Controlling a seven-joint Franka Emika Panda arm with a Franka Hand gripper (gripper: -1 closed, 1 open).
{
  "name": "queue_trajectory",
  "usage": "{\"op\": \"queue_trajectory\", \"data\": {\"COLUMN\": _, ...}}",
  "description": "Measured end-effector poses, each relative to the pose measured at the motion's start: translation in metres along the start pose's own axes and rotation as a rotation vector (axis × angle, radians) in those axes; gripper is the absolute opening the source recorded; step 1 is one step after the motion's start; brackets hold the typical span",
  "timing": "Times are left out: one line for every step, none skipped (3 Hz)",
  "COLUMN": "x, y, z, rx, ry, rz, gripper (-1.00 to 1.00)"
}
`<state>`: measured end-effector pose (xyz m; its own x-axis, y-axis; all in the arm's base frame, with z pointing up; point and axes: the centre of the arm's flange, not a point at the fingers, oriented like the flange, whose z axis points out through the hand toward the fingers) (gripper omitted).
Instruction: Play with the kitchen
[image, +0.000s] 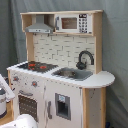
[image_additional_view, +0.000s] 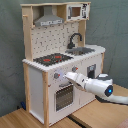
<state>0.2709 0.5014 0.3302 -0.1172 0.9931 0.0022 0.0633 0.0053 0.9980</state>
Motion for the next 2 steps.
{"op": "queue_trajectory", "data": {"x": -0.001, "y": 0.0, "z": 0.027, "rx": 0.002, "ry": -0.024, "rz": -0.045, "gripper": 1.0}}
{"op": "queue_trajectory", "data": {"x": 0.005, "y": 0.004, "z": 0.05, "rx": -0.002, "ry": -0.032, "rz": -0.07, "gripper": 1.0}}
